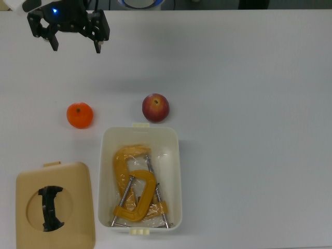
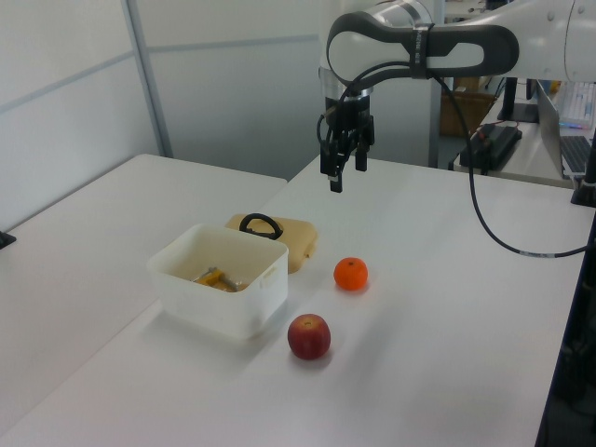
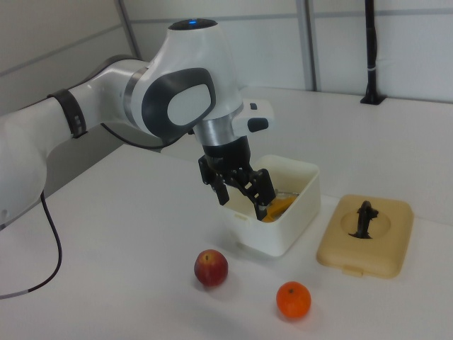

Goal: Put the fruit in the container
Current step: 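Move the gripper down to the orange tangerine and grasp it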

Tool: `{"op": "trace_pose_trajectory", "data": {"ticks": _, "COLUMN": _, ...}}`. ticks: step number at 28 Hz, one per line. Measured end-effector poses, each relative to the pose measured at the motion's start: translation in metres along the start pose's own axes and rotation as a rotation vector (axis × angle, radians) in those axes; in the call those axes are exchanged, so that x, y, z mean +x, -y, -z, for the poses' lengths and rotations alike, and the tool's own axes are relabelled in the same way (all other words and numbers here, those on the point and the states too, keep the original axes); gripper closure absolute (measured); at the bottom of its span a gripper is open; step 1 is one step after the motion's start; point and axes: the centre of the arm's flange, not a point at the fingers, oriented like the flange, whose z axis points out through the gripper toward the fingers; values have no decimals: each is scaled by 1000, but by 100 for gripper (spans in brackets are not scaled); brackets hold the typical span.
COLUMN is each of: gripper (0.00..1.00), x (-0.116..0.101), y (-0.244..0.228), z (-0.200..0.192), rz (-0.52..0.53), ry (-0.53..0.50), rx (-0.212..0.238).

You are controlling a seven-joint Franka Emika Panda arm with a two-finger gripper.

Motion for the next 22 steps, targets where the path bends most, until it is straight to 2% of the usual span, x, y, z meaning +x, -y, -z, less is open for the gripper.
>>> {"op": "trace_pose_trajectory", "data": {"ticks": 4, "gripper": 0, "x": 0, "y": 0, "z": -6, "rz": 1, "ry": 11, "rx": 1}}
{"op": "trace_pose_trajectory", "data": {"ticks": 10, "gripper": 0, "x": 6, "y": -1, "z": -50, "rz": 12, "ry": 28, "rx": -6}}
{"op": "trace_pose_trajectory", "data": {"ticks": 16, "gripper": 0, "x": 16, "y": -7, "z": -118, "rz": 17, "ry": 49, "rx": -59}}
{"op": "trace_pose_trajectory", "data": {"ticks": 22, "gripper": 0, "x": 27, "y": -13, "z": -166, "rz": 24, "ry": 68, "rx": -119}}
